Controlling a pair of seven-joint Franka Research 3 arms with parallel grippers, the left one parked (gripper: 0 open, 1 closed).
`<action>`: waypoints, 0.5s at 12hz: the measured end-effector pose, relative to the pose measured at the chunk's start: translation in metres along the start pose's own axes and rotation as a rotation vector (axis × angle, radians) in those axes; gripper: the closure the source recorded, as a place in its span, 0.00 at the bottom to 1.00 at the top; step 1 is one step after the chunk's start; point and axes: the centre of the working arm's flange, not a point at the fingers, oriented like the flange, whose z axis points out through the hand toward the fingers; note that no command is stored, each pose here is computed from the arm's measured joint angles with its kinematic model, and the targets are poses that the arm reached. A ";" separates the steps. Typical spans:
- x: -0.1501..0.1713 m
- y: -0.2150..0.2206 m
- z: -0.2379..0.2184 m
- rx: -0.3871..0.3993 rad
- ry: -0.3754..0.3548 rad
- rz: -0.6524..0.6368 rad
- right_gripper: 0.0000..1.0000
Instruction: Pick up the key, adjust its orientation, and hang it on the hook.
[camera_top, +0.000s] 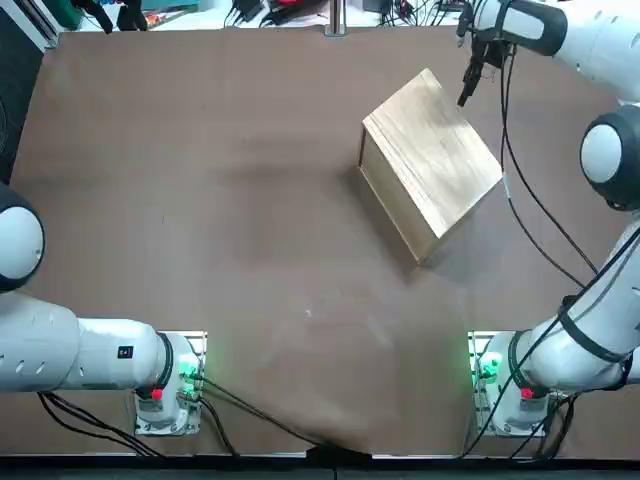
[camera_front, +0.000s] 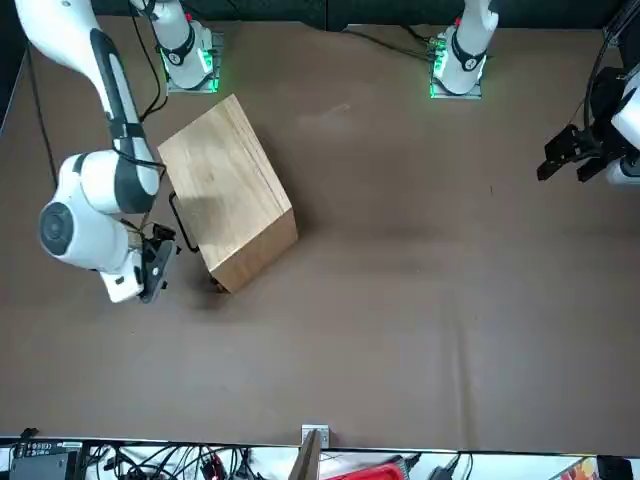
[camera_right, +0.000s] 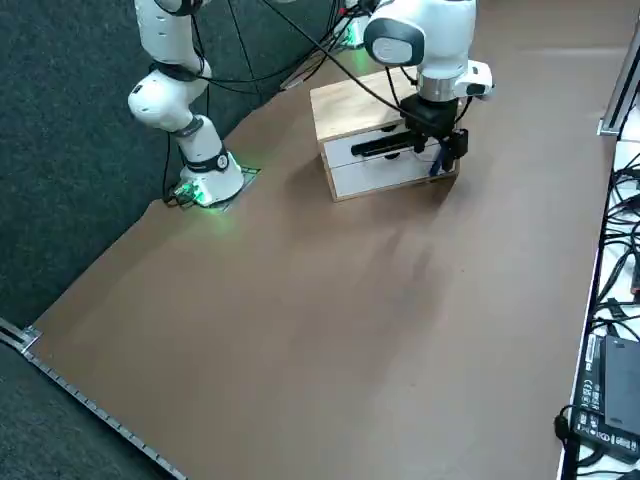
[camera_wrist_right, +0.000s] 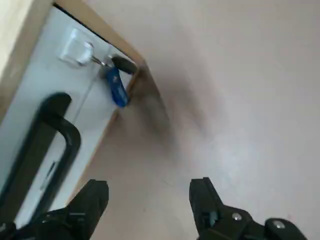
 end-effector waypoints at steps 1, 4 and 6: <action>-0.006 0.005 -0.006 -0.008 0.006 0.012 0.00; -0.031 0.021 -0.022 -0.028 0.022 0.069 0.00; -0.050 0.028 -0.035 -0.035 0.032 0.172 0.00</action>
